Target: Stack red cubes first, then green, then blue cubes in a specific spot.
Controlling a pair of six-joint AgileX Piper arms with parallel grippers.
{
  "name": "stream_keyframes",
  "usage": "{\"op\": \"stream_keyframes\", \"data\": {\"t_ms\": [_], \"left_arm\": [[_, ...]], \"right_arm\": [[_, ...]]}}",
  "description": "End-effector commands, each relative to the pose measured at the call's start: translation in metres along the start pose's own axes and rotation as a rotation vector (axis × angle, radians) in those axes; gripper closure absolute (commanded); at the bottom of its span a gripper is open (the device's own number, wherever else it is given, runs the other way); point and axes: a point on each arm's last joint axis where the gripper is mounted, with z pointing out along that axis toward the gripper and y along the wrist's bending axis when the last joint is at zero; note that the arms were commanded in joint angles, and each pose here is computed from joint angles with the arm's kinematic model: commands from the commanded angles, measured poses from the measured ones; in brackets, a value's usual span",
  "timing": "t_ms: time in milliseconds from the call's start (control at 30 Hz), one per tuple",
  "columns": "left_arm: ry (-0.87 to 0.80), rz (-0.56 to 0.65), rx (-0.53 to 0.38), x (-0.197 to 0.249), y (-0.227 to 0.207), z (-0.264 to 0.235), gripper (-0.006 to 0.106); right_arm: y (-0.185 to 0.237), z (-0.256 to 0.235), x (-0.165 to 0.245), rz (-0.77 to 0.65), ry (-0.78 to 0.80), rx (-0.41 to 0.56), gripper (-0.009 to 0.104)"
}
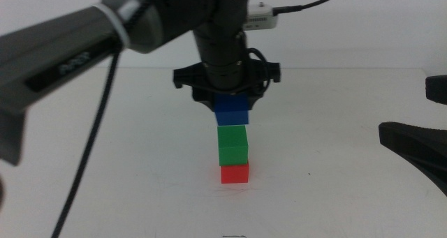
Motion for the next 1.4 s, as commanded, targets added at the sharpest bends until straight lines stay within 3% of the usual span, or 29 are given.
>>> {"op": "stream_keyframes", "data": {"t_ms": [0, 300, 700, 867, 1367], "left_arm": [[-0.009, -0.015, 0.008, 0.0, -0.001, -0.029, 0.102], [0.02, -0.133, -0.001, 0.001, -0.003, -0.017, 0.102], [0.077, -0.111, -0.033, 0.001, -0.007, 0.011, 0.102], [0.09, -0.038, -0.016, 0.002, -0.009, 0.011, 0.102], [0.042, -0.009, 0.011, 0.002, -0.005, -0.013, 0.102]], "right_arm": [[-0.004, -0.005, -0.014, -0.004, -0.1, 0.034, 0.013], [-0.004, -0.005, -0.014, -0.004, -0.1, 0.034, 0.013], [-0.004, -0.005, -0.014, -0.004, -0.1, 0.034, 0.013], [-0.004, -0.005, -0.014, -0.004, -0.1, 0.034, 0.013], [-0.004, -0.005, -0.014, -0.004, -0.1, 0.034, 0.013]]}}
